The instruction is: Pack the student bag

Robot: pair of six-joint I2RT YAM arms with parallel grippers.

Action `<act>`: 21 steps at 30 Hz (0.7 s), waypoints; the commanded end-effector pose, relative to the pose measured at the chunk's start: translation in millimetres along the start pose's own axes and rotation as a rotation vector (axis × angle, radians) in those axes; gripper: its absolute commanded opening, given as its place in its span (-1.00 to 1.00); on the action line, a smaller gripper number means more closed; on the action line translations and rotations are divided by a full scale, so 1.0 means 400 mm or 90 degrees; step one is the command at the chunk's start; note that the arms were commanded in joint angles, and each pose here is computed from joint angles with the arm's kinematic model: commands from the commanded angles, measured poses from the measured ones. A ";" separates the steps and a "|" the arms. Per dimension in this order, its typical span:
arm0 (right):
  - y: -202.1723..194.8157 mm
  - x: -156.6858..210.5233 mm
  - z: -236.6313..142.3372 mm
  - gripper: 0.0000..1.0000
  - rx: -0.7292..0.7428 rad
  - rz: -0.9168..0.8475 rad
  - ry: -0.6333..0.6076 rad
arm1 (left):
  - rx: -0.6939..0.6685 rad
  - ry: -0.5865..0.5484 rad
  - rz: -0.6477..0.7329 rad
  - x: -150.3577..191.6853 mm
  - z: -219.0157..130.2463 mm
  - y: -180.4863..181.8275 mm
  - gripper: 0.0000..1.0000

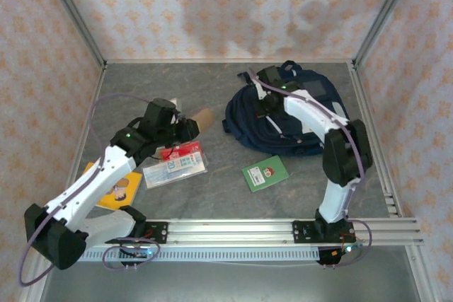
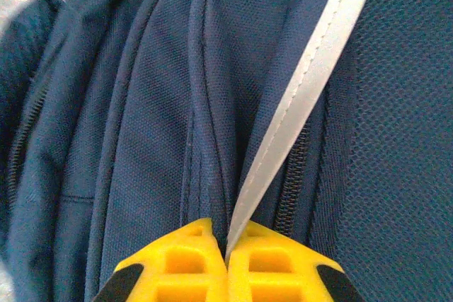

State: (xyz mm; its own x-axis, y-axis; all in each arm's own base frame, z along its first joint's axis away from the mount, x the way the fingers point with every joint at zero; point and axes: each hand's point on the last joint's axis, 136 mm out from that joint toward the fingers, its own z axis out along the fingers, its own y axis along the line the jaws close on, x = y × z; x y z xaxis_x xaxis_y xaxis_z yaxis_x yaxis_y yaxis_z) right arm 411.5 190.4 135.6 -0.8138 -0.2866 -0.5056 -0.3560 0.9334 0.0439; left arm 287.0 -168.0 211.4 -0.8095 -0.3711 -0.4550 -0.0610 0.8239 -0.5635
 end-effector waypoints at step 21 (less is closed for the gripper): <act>0.093 -0.087 -0.321 -1.00 -0.262 0.029 -0.234 | 0.307 0.083 -0.015 -0.043 0.204 -0.329 -0.70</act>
State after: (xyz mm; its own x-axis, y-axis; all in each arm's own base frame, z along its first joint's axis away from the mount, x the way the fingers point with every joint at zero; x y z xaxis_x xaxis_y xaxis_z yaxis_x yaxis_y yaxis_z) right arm 369.0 191.0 212.8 -0.7503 -0.1350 -0.6472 -0.4395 0.8331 0.3358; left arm 342.4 -277.4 191.1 -0.9022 -0.2874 -0.3215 0.0642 0.6478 -0.7591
